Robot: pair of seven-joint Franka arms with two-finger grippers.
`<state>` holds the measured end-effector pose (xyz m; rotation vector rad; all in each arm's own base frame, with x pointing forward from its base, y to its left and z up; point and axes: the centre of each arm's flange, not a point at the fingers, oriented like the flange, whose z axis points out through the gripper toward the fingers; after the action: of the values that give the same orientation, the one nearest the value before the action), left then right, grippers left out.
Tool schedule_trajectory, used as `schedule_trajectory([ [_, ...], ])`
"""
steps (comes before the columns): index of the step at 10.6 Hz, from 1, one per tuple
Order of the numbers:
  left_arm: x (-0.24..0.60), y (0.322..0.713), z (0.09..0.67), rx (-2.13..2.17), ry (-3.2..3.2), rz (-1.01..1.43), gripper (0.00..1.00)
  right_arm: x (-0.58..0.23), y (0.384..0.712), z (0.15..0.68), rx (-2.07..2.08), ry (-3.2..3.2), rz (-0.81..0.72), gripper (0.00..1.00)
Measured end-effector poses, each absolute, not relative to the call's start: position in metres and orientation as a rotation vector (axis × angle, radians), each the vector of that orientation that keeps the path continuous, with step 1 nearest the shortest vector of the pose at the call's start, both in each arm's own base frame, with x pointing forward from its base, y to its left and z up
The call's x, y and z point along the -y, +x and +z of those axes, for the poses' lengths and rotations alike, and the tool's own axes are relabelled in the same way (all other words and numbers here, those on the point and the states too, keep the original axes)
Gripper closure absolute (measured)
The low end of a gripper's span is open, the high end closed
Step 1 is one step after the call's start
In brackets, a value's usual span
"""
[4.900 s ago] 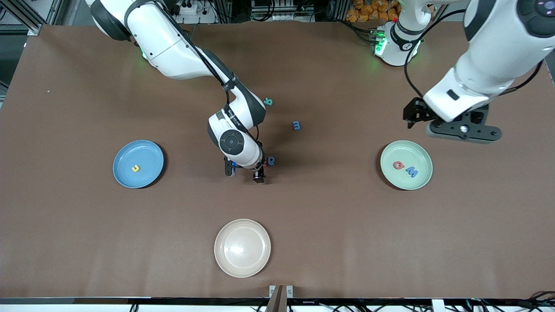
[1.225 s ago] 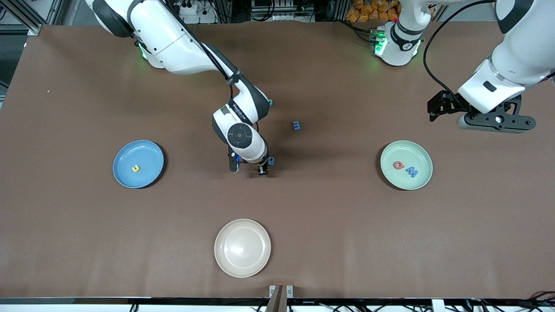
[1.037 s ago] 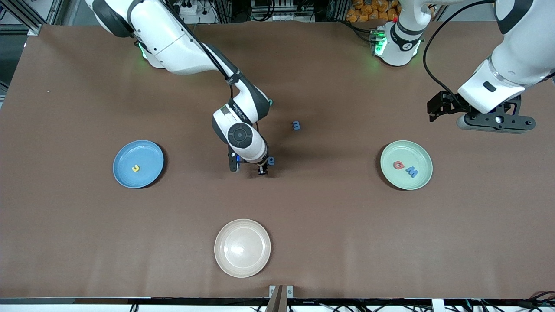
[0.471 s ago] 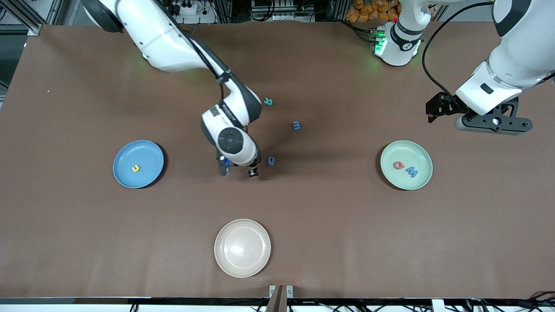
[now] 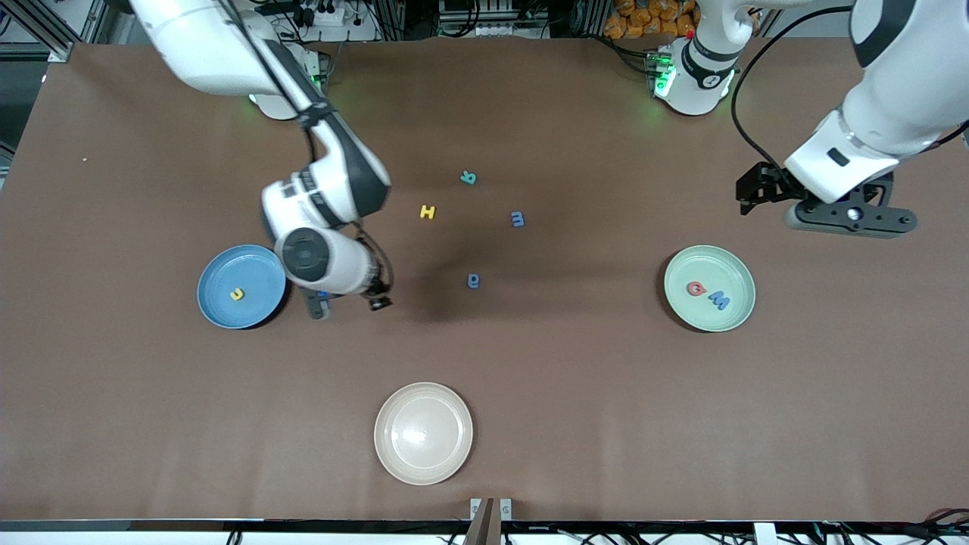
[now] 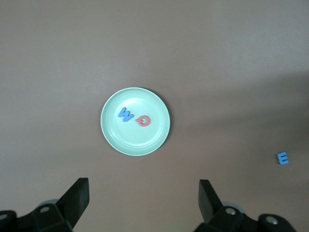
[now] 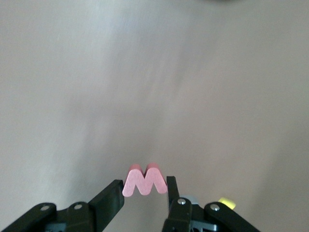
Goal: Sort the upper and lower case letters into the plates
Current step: 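Place the pink M in the blue plate while the left gripper reaches H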
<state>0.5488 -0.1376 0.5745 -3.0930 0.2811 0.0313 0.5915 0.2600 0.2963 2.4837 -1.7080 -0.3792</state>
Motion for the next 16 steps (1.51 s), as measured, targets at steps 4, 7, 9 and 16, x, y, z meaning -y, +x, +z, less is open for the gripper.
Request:
schedule_trajectory([
  [4,0.25,0.534,0.529,-0.421,-3.079,0.074,0.0,-0.13,0.598,0.314,1.538,2.603,-0.508,0.57],
  [7,0.368,0.493,0.48,-0.269,-3.105,0.084,0.0,-0.046,0.595,0.302,1.439,2.671,-0.56,0.57],
  [9,0.421,0.469,0.446,-0.216,-3.119,0.097,0.0,-0.005,0.592,0.29,1.388,2.716,-0.547,0.57],
  [16,0.544,0.391,0.324,-0.319,-3.153,0.166,0.0,0.034,0.583,0.249,1.368,2.76,-0.462,0.38],
])
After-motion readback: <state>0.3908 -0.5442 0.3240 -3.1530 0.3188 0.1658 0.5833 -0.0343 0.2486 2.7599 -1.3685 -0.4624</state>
